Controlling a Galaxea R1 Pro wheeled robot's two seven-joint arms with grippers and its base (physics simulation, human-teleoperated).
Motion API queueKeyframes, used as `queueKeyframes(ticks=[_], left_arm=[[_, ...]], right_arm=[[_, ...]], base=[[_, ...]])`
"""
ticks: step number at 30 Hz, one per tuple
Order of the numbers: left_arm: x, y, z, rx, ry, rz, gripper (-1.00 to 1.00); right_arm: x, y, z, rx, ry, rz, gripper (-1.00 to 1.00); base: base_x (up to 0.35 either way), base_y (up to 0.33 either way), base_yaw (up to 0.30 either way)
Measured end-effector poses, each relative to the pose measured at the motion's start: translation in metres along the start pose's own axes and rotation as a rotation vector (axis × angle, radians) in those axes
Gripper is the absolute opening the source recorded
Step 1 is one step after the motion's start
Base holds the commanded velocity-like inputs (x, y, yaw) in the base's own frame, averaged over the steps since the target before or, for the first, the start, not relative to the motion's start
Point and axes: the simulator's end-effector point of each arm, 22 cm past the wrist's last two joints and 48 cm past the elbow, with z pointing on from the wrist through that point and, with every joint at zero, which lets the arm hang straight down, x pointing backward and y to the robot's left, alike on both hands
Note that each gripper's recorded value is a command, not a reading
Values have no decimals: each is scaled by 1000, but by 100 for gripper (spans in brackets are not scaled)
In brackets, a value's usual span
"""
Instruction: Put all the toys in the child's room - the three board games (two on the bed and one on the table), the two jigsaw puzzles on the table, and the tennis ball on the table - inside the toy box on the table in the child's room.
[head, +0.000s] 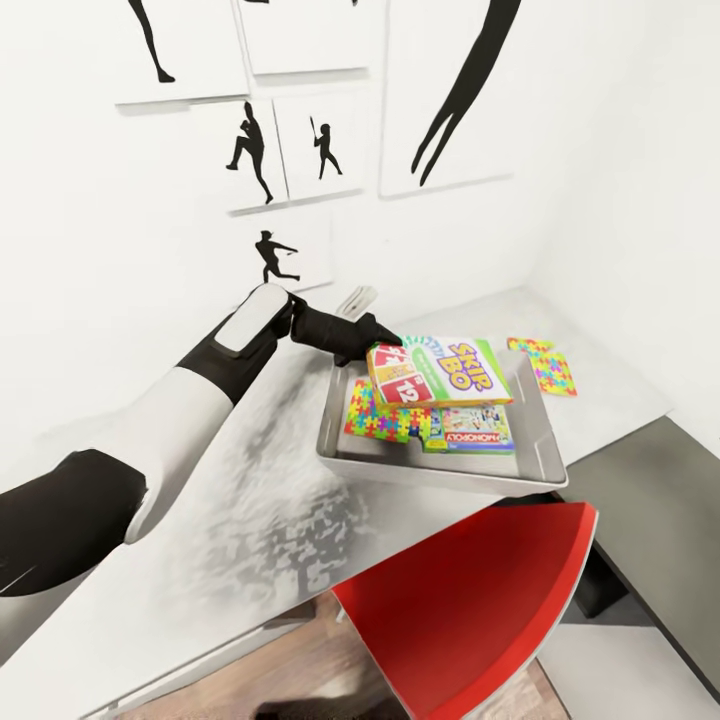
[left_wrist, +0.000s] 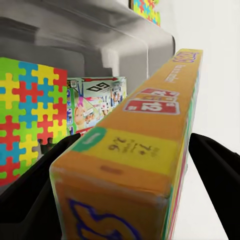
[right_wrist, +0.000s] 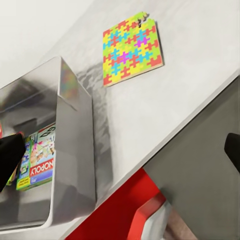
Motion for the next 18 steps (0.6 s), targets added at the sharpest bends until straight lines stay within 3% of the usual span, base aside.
queueKeyframes(ticks=[18], left_arm=[[-2,-13,19,19,22,-1,-100]], right_arm=[[8,-8,9,16,22,4,100]], base=[[0,0,0]])
